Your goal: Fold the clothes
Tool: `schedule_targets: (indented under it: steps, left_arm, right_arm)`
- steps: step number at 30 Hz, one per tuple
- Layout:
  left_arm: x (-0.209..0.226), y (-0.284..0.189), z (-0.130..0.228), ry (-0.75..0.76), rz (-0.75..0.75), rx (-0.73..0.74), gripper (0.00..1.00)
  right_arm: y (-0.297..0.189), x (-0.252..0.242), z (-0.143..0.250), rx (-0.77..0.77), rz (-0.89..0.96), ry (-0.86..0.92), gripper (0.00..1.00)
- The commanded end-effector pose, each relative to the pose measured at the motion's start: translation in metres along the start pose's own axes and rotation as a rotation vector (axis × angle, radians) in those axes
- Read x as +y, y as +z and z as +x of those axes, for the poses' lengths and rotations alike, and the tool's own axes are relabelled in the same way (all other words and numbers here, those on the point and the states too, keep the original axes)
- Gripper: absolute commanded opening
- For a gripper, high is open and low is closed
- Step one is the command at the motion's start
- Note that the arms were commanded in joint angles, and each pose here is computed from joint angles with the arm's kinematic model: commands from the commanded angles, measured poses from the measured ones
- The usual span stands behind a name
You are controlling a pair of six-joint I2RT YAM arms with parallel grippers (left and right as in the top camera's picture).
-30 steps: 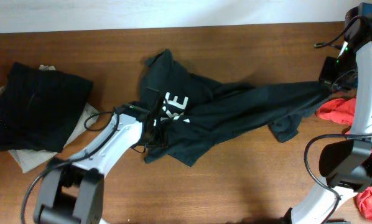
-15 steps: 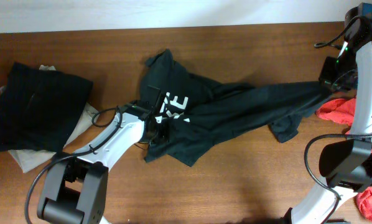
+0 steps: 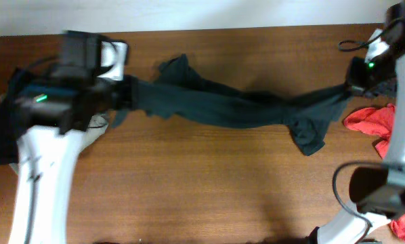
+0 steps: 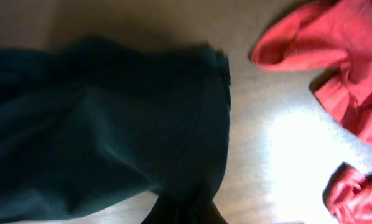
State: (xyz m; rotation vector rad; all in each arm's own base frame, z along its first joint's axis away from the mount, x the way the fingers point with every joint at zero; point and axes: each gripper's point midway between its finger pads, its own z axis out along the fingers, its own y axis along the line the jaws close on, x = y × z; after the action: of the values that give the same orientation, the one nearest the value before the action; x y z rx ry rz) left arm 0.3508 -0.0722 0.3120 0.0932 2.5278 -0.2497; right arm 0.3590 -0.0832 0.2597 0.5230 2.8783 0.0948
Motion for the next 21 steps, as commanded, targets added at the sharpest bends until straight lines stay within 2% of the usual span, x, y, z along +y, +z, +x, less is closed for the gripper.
schedule_targets:
  steps: [1,7,11,13,17,18,21]
  left_arm:
    - [0.017,-0.075,-0.025,-0.054,0.052,-0.207,0.00]
    - [0.025,-0.180,-0.035,-0.075,0.057,-0.505,0.00]
    - [0.011,-0.220,-0.023,-0.035,0.048,-0.612,0.00]
    - [0.008,-0.226,-0.021,-0.028,0.048,-0.632,0.00]
    - [0.012,-0.204,-0.031,-0.068,0.088,-0.573,0.00]
    - [0.014,-0.181,-0.041,-0.079,0.133,-0.513,0.00]
    - [0.036,-0.117,-0.061,-0.136,0.144,-0.375,0.00]
  right_arm:
    - [-0.090,0.002,0.008,-0.264,-0.076,-0.006,0.04]
    - [-0.175,0.002,0.043,-0.530,-0.084,-0.020,0.04]
    - [-0.221,0.006,0.062,-0.696,-0.093,-0.041,0.04]
    - [-0.229,0.006,0.064,-0.731,-0.091,-0.045,0.04]
    - [-0.203,0.004,0.040,-0.650,-0.084,-0.046,0.04]
    - [-0.177,0.005,0.023,-0.566,-0.090,-0.050,0.04]
    - [-0.116,0.007,-0.015,-0.405,-0.107,-0.060,0.04]
